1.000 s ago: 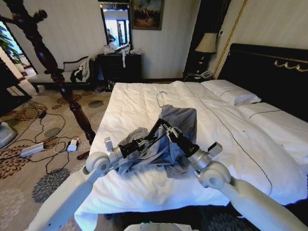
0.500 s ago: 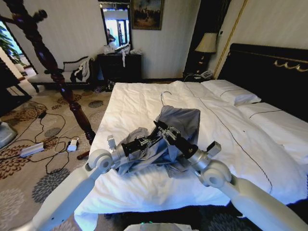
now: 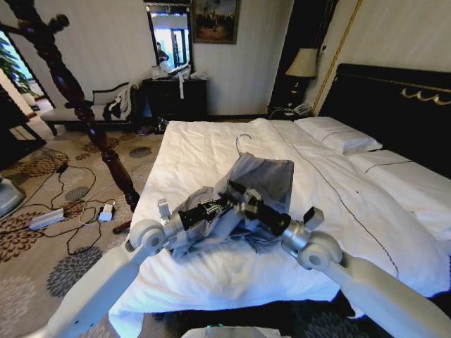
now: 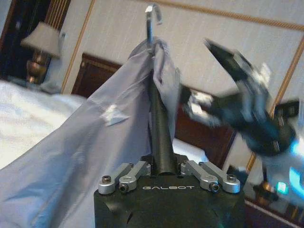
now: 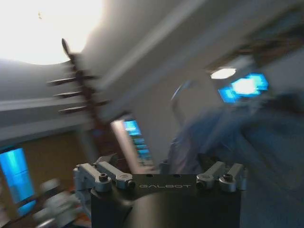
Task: Pick up the clothes from the bed and hang them on the clothes hanger.
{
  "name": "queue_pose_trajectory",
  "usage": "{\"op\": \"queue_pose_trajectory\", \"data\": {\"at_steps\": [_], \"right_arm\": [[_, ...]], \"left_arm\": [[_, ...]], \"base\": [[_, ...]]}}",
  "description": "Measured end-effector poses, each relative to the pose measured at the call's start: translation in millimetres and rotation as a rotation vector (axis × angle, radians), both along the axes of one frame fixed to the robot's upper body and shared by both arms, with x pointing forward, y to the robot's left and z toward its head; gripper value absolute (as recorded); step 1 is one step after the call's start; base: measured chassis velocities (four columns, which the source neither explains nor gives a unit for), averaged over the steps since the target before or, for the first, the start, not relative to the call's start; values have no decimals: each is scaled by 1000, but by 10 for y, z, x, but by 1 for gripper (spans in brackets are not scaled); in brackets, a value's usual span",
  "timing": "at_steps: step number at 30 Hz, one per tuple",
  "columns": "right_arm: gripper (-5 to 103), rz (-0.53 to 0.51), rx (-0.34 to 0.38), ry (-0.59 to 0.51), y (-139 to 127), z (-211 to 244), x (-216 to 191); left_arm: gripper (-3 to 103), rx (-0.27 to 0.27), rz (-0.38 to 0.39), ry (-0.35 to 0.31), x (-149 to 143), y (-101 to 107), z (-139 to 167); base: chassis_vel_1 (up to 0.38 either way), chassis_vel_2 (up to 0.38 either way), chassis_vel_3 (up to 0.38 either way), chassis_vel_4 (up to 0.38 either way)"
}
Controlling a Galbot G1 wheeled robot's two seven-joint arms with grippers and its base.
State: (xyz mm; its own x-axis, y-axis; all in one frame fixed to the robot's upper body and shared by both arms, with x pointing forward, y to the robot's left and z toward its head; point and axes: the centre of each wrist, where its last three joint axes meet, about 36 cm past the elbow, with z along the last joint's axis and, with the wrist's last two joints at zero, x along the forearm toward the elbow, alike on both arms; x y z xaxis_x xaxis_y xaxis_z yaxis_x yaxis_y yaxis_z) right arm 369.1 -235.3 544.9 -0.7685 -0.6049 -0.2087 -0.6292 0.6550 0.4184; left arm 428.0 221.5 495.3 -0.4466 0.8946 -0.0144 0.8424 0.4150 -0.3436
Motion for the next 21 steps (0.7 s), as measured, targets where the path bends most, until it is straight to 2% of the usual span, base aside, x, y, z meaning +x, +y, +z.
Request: {"op": "queue_pose_trajectory", "data": {"at_steps": [1,2,5,12,15,16,18,19,20,21], "right_arm": [[95,-47,-17,38,-1,25,-11],[95,-47,-17,38,-1,25,-11],[100,-105,-84,84,-14,97,-90],[100,-47,-71,42,30,287,-249],[100,50,-7,-50,12,332,-277],[100,50,-7,-50,12,332,-277],[100,136,52,-103,-10,354,-274],[100,240,132,-184,-31,399,-264],[100,298,175,-230,-50,434,-250],[100,298,175,-230,-50,434,-250]], "left_arm": [[20,4,3,0,-12,12,-7],[20,4,3,0,-12,12,-7],[20,3,-3,-4,-44,18,4],[20,12,11,1,-33,67,-20],[20,13,23,4,-7,95,-51],[20,13,23,4,-7,95,-51],[20,16,30,5,7,121,-71],[20,21,38,9,28,150,-95],[20,23,39,10,44,163,-104],[20,23,39,10,44,163,-104]], "base": [[0,0,0,0],[0,0,0,0],[0,0,0,0],[0,0,0,0],[0,0,0,0],[0,0,0,0],[0,0,0,0],[0,0,0,0],[0,0,0,0],[0,0,0,0]]}}
